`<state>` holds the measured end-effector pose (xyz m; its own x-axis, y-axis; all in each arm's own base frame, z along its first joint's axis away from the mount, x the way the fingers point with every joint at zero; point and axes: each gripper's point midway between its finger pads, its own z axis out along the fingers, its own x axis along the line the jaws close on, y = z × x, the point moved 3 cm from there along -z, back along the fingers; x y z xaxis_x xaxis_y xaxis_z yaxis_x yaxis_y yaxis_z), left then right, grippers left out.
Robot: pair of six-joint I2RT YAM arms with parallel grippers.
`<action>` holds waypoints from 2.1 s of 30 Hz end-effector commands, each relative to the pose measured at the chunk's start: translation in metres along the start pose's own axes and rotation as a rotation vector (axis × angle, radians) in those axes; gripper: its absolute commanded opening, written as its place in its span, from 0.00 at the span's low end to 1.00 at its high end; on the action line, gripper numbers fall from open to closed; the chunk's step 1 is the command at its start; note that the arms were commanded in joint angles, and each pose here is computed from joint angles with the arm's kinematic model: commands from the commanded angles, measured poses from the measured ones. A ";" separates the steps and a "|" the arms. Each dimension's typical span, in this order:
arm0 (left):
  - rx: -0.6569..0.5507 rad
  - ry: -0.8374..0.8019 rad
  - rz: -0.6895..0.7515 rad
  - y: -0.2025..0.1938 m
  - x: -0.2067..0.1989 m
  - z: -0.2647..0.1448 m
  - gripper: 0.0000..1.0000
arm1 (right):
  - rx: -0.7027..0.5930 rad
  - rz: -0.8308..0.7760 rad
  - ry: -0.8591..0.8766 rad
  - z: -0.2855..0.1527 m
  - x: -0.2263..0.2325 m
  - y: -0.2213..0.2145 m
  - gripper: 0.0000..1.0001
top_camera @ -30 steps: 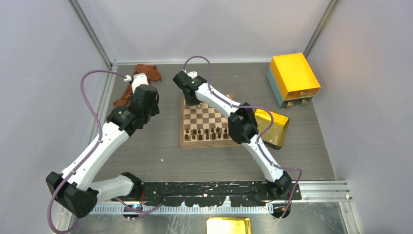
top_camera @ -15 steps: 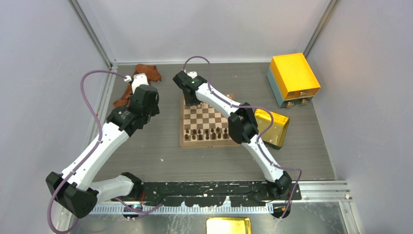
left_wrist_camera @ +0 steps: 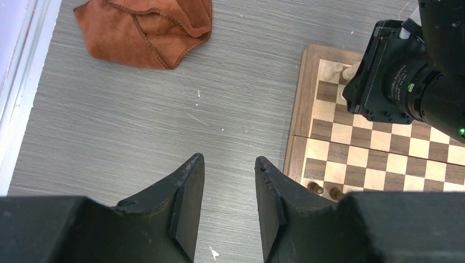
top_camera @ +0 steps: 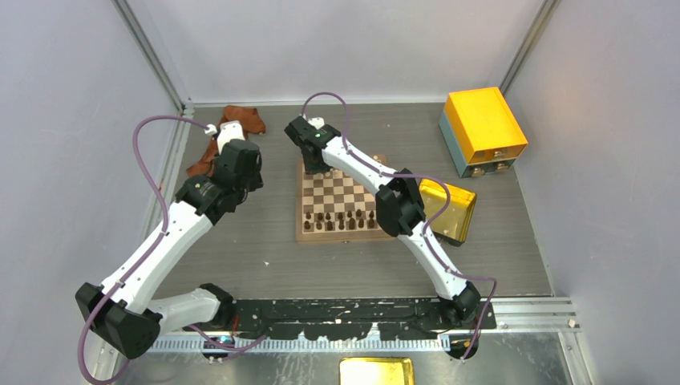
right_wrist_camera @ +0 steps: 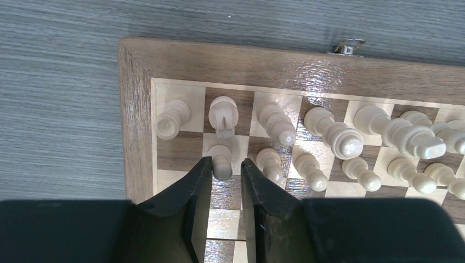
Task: Set up the chess pieces on the board
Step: Place the chess piece on the chessboard.
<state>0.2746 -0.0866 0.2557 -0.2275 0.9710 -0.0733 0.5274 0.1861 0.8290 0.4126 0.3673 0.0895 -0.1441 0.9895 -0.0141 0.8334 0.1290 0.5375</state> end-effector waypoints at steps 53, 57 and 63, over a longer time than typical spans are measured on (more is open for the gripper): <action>-0.087 -0.033 -0.076 0.019 0.004 -0.018 0.40 | -0.145 -0.033 0.039 -0.076 0.006 0.027 0.34; -0.100 -0.031 -0.089 0.025 0.005 -0.022 0.40 | -0.171 -0.026 0.034 -0.096 0.000 0.030 0.33; -0.121 -0.050 -0.101 0.038 -0.002 -0.025 0.40 | -0.222 0.029 -0.003 -0.141 -0.029 0.033 0.33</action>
<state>0.2666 -0.0822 0.2700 -0.2284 0.9666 -0.1159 0.4863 0.2164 0.8466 0.3762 0.3580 0.1574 -0.1850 0.9819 -0.0396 0.7763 0.1708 0.6067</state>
